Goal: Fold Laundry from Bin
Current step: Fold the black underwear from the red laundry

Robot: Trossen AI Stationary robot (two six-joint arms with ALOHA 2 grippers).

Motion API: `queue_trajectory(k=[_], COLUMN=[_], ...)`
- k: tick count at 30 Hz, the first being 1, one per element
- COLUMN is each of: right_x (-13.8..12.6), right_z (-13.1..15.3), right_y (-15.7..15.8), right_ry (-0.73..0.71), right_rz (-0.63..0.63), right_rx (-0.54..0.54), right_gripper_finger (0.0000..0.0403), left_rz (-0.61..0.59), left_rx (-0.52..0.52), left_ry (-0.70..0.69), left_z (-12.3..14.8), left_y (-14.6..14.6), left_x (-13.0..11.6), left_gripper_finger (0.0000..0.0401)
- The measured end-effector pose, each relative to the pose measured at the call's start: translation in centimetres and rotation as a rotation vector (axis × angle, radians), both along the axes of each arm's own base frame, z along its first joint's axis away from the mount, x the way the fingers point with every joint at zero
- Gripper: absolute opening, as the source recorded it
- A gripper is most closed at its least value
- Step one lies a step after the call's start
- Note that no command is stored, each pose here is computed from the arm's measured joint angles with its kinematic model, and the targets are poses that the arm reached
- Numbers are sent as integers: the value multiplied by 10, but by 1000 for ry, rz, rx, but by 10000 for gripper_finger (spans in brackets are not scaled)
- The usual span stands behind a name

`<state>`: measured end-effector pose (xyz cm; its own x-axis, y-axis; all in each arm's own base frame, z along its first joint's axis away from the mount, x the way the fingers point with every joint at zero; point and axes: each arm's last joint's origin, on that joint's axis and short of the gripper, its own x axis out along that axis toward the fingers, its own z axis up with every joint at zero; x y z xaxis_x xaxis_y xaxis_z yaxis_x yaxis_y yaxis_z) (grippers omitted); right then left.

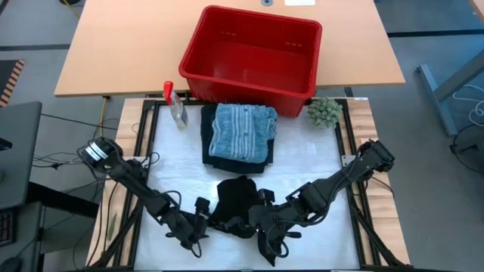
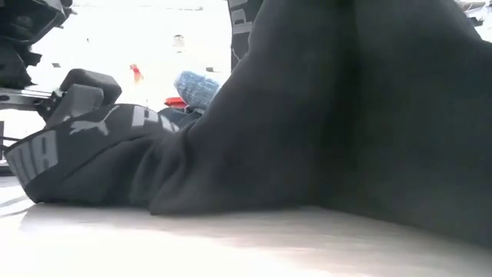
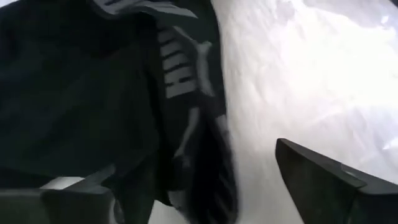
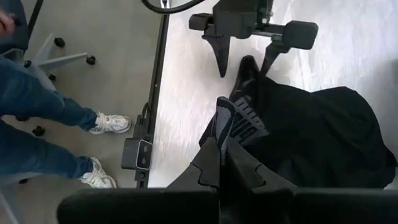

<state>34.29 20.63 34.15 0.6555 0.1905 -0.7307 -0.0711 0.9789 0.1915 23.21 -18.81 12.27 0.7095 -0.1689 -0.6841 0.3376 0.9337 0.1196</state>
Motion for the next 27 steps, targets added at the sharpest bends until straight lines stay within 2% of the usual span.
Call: queue_trajectory(k=[2,5,10,11,15,18,20,22,27], right_x=[-1,-1,-1,-1,-11,-26,-37,-48,-72], right_z=[0,-1,-1,-1,11,35,52,69,100], right_y=[0,0,0,0,-3,-13,-22,-33,-57], right_ry=[4,14,12,12,-4,-53,-110,-176,-329], right_rz=[1,-1,0,0,6,-29,-78,-131,-251], right_rx=[-2,-6,-5,-5,4,45,65,59,-23], right_gripper_finger=[28,31,29,27,27,30,30,27,29], left_rz=[3,51,197,214,230,237,253,277,357], left_rx=[15,67,128,140,263,368,375,303,-33], left_ry=[6,18,102,130,246,237,161,76,-73], left_z=[0,2,11,14,39,83,122,164,263], left_y=[-3,-2,3,3,7,11,15,22,66], left_x=[2,4,10,11,13,13,14,14,-5], left_gripper_finger=[276,212,49,26,8,3,2,2,1])
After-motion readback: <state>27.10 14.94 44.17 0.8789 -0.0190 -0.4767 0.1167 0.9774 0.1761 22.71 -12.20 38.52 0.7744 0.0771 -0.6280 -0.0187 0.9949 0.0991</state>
